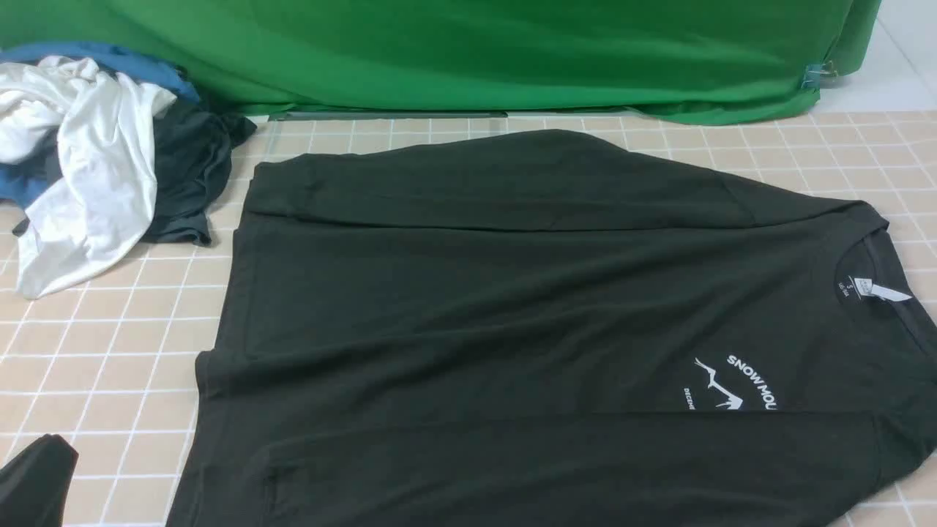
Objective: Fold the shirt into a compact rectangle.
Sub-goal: 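Grasp the left edge of the dark T-shirt lying flat on the table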
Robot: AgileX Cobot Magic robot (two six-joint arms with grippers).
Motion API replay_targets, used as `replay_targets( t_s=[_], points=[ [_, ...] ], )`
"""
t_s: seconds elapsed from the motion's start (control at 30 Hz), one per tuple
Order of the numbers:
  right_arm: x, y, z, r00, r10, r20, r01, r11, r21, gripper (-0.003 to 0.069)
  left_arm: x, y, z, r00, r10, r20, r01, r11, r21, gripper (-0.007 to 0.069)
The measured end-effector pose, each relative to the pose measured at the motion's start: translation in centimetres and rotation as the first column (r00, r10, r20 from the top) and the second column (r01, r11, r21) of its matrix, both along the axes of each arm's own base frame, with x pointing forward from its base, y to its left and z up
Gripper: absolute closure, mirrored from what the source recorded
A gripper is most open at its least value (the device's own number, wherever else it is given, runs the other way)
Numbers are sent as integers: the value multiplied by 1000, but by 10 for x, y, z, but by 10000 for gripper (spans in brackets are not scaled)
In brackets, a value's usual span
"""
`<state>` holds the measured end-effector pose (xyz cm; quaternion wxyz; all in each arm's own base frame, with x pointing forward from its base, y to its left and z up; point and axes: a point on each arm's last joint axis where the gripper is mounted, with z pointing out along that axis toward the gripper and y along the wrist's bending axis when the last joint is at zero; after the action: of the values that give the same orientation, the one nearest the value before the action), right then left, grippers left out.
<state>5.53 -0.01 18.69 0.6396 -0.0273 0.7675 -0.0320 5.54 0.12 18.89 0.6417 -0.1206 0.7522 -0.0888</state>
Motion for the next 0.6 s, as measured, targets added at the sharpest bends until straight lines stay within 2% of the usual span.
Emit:
replay_targets(
  t_s=[0.23,0.5,0.6],
  points=[
    [0,0,0,1000,0,0,0,1000,0,419,0,0,0,1000,0,0,0,1000,0,612],
    [0,0,0,1000,0,0,0,1000,0,419,0,1,0,1000,-2,-1,2,999,54,612],
    [0,0,0,1000,0,0,0,1000,0,419,0,2,2,1000,-2,20,0,993,119,612]
  ],
)
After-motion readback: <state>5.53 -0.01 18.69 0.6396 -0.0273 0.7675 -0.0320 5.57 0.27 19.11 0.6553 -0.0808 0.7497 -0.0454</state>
